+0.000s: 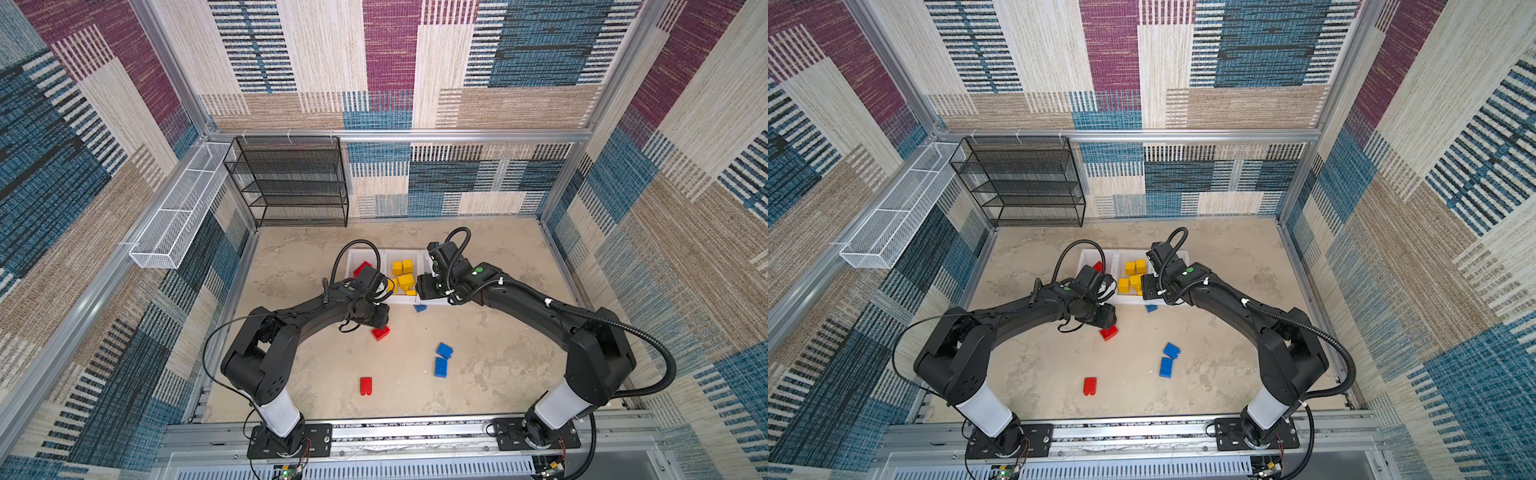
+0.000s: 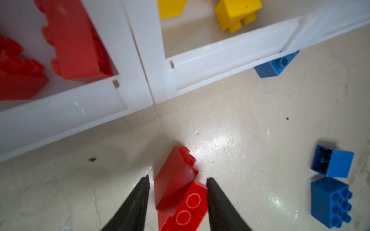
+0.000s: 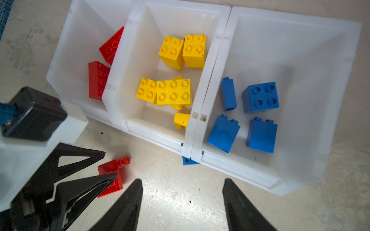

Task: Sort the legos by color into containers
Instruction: 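Lower the left gripper onto a red brick by the bin front and grasp it, then lift the red brick into the red compartment and open the left gripper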

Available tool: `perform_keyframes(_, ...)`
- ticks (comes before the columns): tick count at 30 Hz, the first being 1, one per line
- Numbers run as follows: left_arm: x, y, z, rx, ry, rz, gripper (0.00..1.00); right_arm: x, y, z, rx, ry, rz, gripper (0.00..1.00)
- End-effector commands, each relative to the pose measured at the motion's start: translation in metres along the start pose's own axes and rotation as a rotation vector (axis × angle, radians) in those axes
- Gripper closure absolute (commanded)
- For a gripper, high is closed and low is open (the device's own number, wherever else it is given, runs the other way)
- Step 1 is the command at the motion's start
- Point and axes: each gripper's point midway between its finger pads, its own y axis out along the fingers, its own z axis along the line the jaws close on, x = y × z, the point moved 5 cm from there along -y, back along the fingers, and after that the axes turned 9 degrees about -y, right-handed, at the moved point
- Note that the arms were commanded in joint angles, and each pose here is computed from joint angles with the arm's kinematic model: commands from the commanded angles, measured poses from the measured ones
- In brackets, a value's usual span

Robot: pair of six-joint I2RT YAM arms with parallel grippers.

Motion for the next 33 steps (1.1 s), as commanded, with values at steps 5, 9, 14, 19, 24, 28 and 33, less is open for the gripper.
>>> perform_keyframes(5, 0.004, 0.008, 0.006, 0.055, 0.052, 0.018, 0.57, 0.002, 0.000, 0.001, 0.014, 0.014, -0.022, 0.34)
perform_keyframes(9, 0.004, 0.010, 0.006, 0.058, 0.055, 0.022, 0.66, 0.001, 0.002, 0.001, 0.016, 0.015, -0.019, 0.34)
perform_keyframes(14, 0.004, 0.013, 0.007, 0.064, 0.057, 0.027, 0.81, 0.001, 0.005, 0.002, 0.016, 0.010, -0.013, 0.34)
perform_keyframes(19, 0.004, 0.010, 0.009, 0.081, 0.053, 0.023, 0.88, 0.003, 0.006, 0.002, 0.014, 0.003, -0.013, 0.34)
perform_keyframes(24, 0.000, -0.002, 0.007, 0.059, 0.017, 0.009, 0.89, 0.005, 0.004, 0.002, 0.009, -0.004, -0.023, 0.34)
perform_keyframes(28, -0.002, -0.023, 0.003, 0.023, -0.021, -0.047, 0.89, 0.007, 0.003, 0.003, 0.021, -0.002, -0.028, 0.35)
perform_keyframes(33, 0.011, -0.056, -0.001, -0.005, -0.033, -0.156, 0.88, 0.008, -0.002, 0.003, 0.020, 0.000, -0.037, 0.35)
